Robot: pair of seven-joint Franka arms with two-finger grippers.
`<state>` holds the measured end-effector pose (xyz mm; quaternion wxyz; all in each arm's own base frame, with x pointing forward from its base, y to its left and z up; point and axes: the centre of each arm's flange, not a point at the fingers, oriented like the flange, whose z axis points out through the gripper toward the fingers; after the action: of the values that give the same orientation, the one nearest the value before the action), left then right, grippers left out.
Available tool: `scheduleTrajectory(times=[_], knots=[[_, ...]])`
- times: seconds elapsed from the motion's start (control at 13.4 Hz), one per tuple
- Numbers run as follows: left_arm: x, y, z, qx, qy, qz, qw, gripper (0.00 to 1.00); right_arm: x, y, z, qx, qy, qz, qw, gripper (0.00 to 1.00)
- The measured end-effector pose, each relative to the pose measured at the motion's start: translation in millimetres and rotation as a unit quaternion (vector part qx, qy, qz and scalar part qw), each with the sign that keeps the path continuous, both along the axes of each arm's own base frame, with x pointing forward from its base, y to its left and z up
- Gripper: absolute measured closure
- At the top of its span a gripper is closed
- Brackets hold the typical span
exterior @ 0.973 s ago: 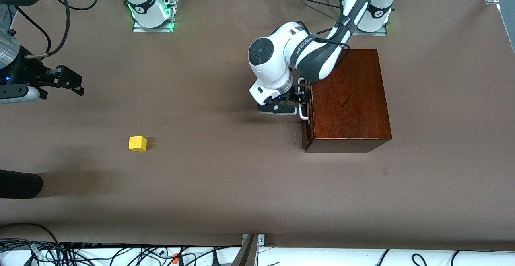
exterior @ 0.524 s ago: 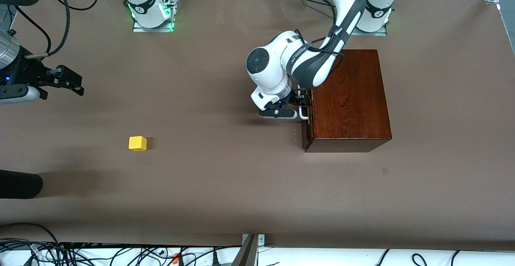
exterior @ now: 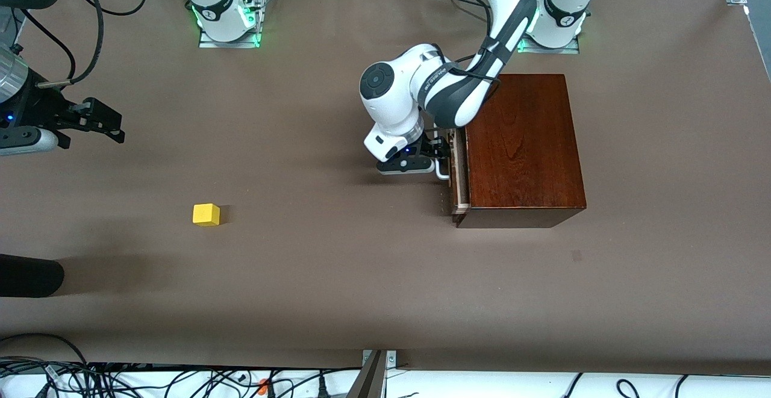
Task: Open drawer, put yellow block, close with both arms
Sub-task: 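Pull the drawer open by its handle with the left gripper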
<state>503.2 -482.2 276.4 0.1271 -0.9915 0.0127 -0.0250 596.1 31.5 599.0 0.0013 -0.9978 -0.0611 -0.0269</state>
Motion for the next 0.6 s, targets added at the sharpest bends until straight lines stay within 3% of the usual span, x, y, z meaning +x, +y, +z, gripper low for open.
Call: scheduleTrajectory(times=[0.22, 0.6], knots=[[1.7, -7.6, 6.9, -0.039, -0.004, 0.012, 0.999, 0.0, 0.0, -0.1, 0.0, 0.0, 0.0, 0.0, 1.0, 0.0], [-2.1, -14.2, 9.7, -0.048, -0.005, 0.01, 0.999, 0.0, 0.0, -0.1, 0.0, 0.0, 0.0, 0.0, 1.0, 0.0]])
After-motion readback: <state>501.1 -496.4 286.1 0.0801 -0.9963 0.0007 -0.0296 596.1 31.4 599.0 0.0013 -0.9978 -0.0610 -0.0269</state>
